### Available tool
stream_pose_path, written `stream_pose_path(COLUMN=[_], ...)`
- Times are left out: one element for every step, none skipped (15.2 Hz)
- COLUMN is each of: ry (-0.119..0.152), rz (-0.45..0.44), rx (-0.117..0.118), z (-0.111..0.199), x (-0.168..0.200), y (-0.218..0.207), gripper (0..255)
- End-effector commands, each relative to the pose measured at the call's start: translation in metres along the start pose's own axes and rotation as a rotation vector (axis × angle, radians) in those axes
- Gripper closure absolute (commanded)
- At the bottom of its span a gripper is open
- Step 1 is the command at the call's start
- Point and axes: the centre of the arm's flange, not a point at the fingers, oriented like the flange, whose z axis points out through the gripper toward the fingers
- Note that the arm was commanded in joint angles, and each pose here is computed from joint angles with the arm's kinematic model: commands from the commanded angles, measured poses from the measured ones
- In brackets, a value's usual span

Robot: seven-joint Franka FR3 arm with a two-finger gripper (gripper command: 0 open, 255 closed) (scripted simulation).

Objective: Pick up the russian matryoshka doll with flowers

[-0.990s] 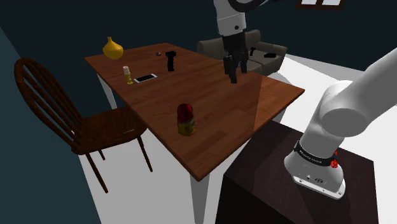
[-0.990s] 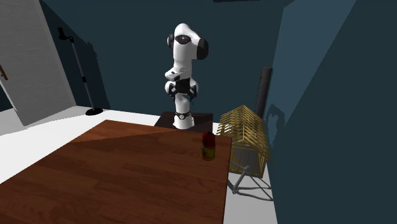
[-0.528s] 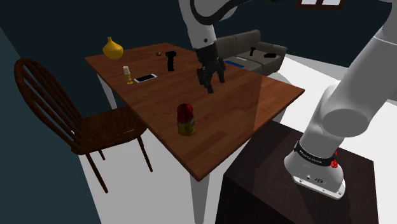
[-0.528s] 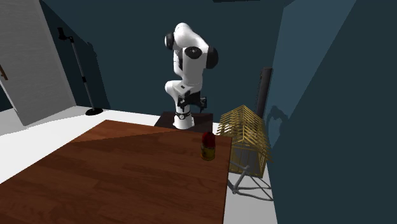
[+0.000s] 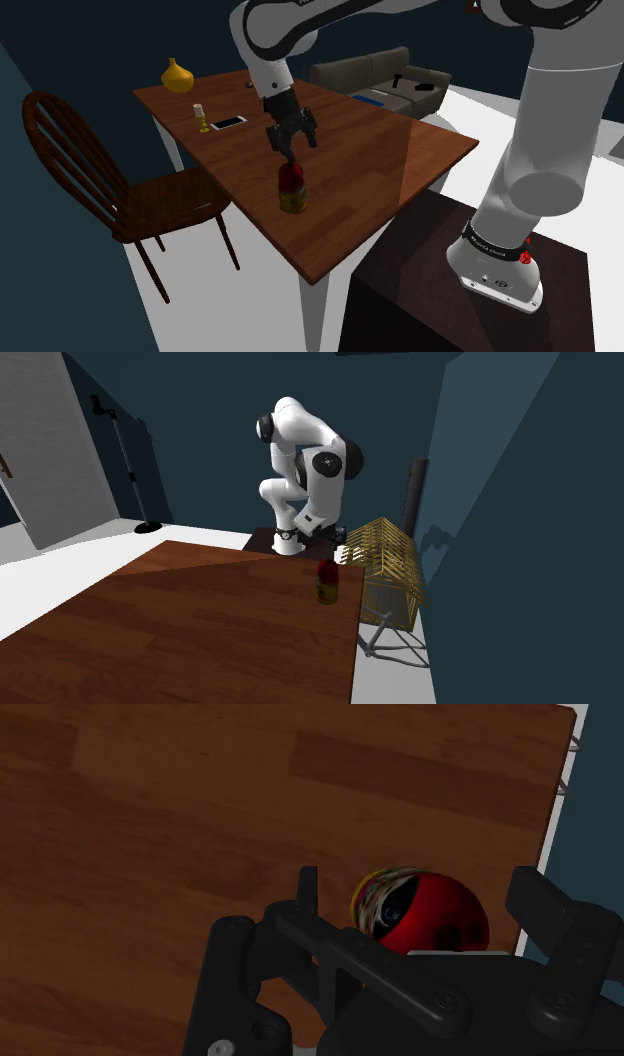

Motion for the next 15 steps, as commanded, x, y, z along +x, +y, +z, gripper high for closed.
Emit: stream_pose_path(ry=[-0.024,-0.029,-0.029,-0.029,-0.029,-0.029,-0.029,-0.029,-0.029,-0.029,-0.029,-0.029,-0.029,-0.029,-0.029], rz=[-0.004,-0.005,-0.005,-0.005,-0.005,-0.005,-0.005,-0.005,-0.005,-0.005,-0.005,-0.005,-0.005,-0.005,-0.005], rx=[0.008,0.009,0.009,0.009,0.009,0.009,0.009,0.009,0.009,0.009,0.009,0.009,0.009,0.009,0.009], z=[0.004,0.005,0.01,0.014,0.019,0.024,0.029,0.033,0.041,0.041,0.041,0.041,0.041,0.041,0.041], x=[0.024,0.028,0.03,0.033,0.035,0.037,0.04,0.042,0.046,0.046,0.046,0.046,0.046,0.046,0.046], y=[-0.018,-0.021,-0.021,-0.022,-0.022,-0.022,-0.022,-0.022,-0.022,-0.022,-0.022,-0.022,-0.022,-0.022,-0.022], gripper=[0,0,0,0,0,0,0,0,0,0,0,255,255,255,255])
